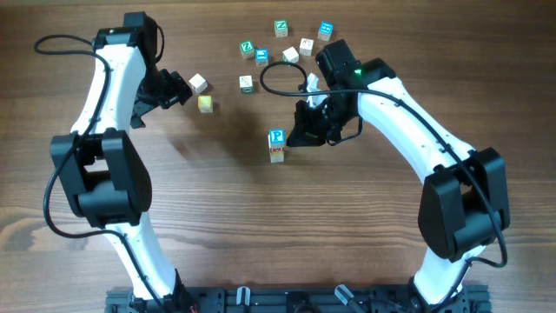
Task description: Form a tower
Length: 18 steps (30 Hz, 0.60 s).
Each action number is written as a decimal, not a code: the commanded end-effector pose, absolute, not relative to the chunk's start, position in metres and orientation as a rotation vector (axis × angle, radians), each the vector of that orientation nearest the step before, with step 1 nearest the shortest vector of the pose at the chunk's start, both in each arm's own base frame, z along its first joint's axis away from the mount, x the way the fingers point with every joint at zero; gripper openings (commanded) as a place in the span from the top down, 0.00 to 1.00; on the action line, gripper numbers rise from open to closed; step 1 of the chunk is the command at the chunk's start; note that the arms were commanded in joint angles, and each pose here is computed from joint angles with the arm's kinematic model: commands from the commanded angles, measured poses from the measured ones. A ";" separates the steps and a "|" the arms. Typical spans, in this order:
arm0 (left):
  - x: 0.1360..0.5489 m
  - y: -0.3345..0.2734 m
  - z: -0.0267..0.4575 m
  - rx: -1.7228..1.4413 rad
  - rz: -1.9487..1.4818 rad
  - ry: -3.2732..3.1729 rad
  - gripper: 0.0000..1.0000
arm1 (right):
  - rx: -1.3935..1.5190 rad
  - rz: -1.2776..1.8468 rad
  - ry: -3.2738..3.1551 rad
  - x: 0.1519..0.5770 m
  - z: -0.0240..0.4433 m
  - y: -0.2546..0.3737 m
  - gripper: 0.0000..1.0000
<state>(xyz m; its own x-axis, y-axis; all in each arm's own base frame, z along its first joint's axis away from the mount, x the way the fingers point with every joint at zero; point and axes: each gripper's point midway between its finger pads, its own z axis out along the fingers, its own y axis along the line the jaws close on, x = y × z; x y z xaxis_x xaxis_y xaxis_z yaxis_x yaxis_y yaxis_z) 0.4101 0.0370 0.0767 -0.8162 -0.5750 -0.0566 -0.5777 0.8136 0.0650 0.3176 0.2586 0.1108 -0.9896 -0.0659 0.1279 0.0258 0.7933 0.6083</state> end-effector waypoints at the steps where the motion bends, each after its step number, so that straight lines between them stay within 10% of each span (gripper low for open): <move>1: 0.409 0.040 0.075 -0.960 0.150 2.950 0.00 | -0.006 -0.735 -2.999 0.333 0.092 0.236 0.95; 18: 0.409 0.040 0.075 -0.960 0.150 2.949 0.00 | 0.134 -1.113 -2.877 0.335 0.119 0.274 0.95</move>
<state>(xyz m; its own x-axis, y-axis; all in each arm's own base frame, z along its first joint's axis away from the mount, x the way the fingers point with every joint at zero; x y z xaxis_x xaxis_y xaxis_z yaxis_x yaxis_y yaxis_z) 0.4101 0.0370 0.0767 -0.8162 -0.5750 -0.0566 -0.5777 0.8136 0.0650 0.3402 0.2705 0.1175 -0.9977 -0.0635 0.0221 -0.0336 0.7553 0.6545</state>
